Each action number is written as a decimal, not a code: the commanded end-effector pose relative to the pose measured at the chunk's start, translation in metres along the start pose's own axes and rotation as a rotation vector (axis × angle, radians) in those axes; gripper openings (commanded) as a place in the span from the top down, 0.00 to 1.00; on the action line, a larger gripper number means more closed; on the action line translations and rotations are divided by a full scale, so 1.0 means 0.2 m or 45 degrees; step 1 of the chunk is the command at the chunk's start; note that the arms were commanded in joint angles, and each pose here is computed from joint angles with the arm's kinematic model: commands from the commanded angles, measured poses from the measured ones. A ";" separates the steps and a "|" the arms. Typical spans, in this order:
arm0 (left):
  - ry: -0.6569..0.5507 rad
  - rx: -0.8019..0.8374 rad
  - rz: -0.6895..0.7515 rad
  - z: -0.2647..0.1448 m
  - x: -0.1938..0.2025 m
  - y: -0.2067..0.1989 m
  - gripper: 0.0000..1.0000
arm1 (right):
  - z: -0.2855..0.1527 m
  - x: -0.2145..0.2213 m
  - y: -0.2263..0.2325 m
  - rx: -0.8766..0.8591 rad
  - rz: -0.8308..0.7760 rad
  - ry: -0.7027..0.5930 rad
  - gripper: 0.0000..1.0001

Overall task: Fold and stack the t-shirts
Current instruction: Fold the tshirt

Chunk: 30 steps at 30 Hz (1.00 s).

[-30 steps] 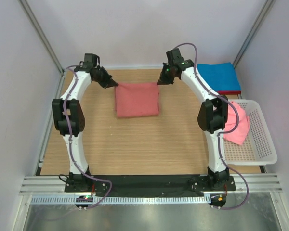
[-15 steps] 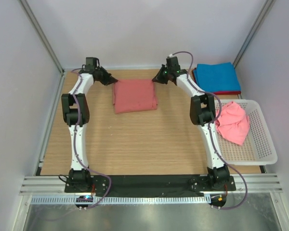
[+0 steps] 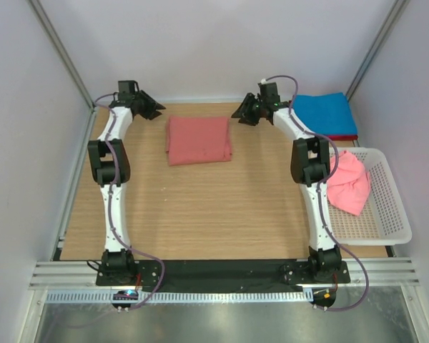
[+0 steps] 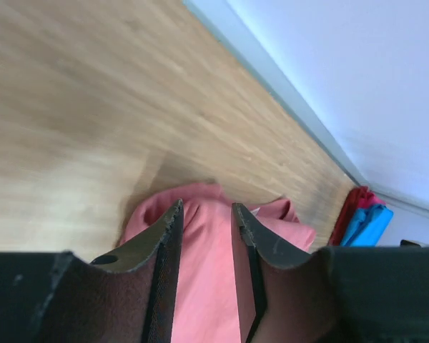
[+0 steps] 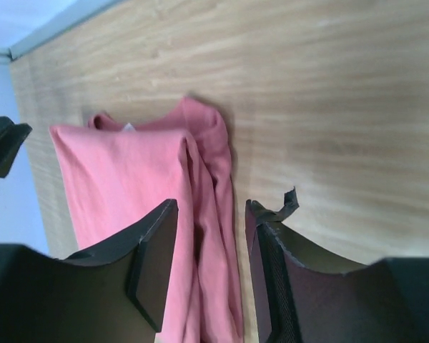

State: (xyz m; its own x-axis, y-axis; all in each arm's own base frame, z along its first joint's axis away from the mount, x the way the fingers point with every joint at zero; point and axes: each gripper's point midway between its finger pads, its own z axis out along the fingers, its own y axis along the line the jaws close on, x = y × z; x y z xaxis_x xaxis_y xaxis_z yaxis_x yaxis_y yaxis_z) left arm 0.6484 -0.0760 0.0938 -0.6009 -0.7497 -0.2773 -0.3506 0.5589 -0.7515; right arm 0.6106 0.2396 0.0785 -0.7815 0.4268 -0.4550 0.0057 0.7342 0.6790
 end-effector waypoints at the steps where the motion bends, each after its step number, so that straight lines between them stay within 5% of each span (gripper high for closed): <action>1: -0.154 0.015 0.191 -0.32 -0.12 -0.23 0.66 | -0.24 0.01 0.20 -0.125 -0.114 0.061 0.51; 7: -0.029 -0.001 0.317 -0.38 0.06 -0.19 0.71 | -0.32 0.16 0.21 -0.199 -0.168 0.167 0.64; 15: 0.251 0.260 0.366 -0.16 0.42 -0.32 0.74 | -0.31 0.32 0.19 -0.248 -0.180 0.269 0.74; 25: 0.129 0.178 0.191 0.18 0.24 -0.08 0.75 | -0.18 0.40 0.09 -0.214 -0.160 0.320 0.68; 30: 0.062 0.257 0.111 0.12 0.09 -0.18 0.75 | -0.23 0.40 0.09 -0.180 -0.165 0.314 0.68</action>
State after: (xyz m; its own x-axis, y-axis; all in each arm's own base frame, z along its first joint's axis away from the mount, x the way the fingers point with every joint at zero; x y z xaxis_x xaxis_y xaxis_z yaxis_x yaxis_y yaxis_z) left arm 0.6390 -0.1378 0.0471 -0.7438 -0.6247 -0.2376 -0.2230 0.5671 -0.7929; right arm 0.5161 0.2617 0.0578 -0.9188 0.1910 -0.3454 -0.1247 0.6898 0.7132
